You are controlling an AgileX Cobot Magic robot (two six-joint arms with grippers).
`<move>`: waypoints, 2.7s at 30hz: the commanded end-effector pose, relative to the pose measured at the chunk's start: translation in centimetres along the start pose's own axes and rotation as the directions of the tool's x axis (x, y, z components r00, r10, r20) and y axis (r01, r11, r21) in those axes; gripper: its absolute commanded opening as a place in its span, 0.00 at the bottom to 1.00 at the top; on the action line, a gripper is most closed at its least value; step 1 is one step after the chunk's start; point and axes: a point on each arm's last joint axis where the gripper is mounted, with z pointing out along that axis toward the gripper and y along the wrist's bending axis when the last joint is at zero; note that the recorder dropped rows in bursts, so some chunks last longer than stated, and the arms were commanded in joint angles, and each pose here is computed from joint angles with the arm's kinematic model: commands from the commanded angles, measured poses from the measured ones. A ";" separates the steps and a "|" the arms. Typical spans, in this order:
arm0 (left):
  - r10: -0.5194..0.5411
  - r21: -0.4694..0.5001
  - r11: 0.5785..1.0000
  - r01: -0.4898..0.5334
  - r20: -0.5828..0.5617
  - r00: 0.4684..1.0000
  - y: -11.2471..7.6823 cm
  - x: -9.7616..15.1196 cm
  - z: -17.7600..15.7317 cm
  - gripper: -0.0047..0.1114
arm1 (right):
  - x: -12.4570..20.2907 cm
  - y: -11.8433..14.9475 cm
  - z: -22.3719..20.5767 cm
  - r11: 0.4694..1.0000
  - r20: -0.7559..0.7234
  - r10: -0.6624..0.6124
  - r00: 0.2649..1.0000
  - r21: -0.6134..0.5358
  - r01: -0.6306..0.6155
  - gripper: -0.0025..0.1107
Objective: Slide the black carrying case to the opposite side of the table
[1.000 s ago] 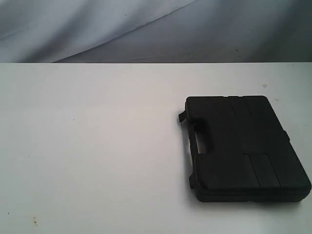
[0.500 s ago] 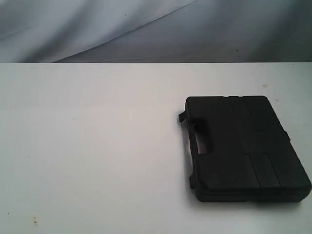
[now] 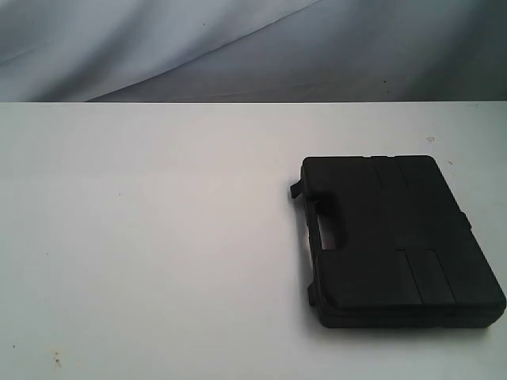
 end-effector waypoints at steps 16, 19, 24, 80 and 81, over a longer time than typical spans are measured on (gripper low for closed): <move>-0.006 -0.003 1.000 0.006 0.003 1.000 0.0 0.1 0.0 0.04 | -1.7 1.7 8.4 0.974 -0.375 -0.219 0.901 -0.146 0.175 0.02; -0.006 -0.003 1.000 0.006 0.003 1.000 0.0 0.1 0.0 0.04 | -0.6 2.1 9.6 0.963 -0.434 -0.263 0.862 -0.169 0.209 0.02; -0.006 -0.003 1.000 0.006 0.003 1.000 0.0 0.1 0.0 0.04 | 1.0 2.6 11.3 0.954 -0.513 -0.297 0.805 -0.199 0.225 0.02; -0.006 -0.003 1.000 0.006 0.003 1.000 0.0 0.1 0.0 0.04 | 12.0 8.6 29.9 0.987 -0.959 -0.143 0.245 -0.119 0.112 0.02; -0.006 -0.003 1.000 0.006 0.003 1.000 0.0 0.1 0.0 0.04 | 12.4 8.7 30.2 0.988 -0.965 -0.130 0.229 -0.106 0.113 0.02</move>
